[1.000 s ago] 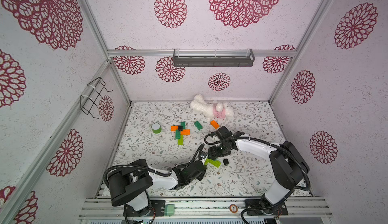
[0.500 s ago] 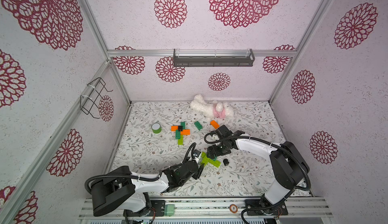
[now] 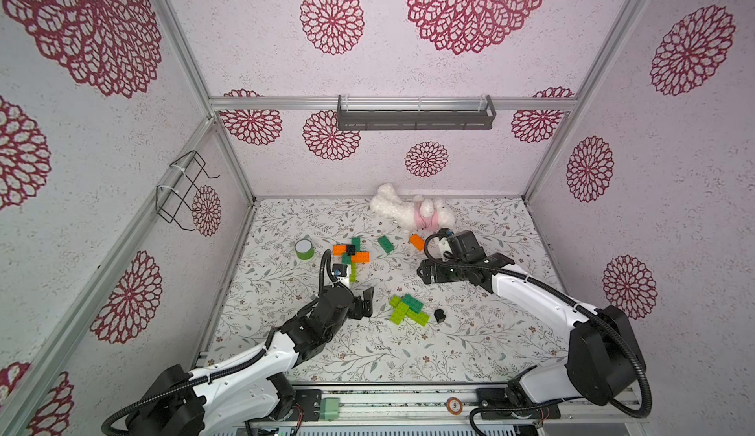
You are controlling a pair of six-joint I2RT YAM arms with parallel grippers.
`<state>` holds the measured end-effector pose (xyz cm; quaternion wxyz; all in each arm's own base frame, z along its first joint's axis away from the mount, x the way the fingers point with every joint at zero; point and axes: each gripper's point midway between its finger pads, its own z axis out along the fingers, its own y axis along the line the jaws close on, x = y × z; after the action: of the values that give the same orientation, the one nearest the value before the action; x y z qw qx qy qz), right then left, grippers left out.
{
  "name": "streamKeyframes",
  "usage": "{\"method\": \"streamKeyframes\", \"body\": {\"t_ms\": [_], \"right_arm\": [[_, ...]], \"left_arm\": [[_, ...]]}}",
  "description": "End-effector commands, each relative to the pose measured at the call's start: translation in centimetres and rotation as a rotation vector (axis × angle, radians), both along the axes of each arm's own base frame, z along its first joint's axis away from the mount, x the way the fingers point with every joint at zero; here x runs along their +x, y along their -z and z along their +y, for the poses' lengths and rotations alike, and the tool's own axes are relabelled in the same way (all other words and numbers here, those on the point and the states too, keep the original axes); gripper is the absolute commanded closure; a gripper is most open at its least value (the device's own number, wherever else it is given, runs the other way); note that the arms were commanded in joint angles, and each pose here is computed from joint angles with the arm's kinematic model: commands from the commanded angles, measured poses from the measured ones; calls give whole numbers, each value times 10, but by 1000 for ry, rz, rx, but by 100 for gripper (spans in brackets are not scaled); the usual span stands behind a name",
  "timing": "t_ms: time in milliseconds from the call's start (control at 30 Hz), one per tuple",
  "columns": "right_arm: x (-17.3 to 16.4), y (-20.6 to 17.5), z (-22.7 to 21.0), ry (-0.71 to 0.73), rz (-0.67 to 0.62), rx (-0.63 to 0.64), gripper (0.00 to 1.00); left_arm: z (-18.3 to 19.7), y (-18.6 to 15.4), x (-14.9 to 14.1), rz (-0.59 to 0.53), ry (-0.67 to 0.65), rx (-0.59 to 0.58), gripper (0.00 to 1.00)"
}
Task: Assemble a small pinwheel with lego
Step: Pick up the lego brick from the center of the board.
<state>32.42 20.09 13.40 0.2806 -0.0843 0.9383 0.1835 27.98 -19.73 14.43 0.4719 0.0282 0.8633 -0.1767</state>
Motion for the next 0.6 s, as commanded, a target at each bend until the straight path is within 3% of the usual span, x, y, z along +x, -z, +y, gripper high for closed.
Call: {"method": "streamKeyframes", "body": {"t_ms": [0, 167, 267, 367, 567], "right_arm": [[12, -17, -8, 81, -75, 40, 1], [9, -20, -24, 131, -111, 19, 1], [3, -21, -29, 122, -116, 25, 1], [-7, -22, -30, 101, -115, 44, 1], [-26, -17, -26, 58, -92, 100, 1]], "left_arm": [[-21, -1, 13, 133, 5, -28, 3], [-65, 13, 56, 275, -45, -14, 1], [-89, 31, 80, 348, -80, 3, 8], [-92, 51, 103, 383, -183, 57, 14], [-88, 89, 145, 401, -318, 142, 16]]}}
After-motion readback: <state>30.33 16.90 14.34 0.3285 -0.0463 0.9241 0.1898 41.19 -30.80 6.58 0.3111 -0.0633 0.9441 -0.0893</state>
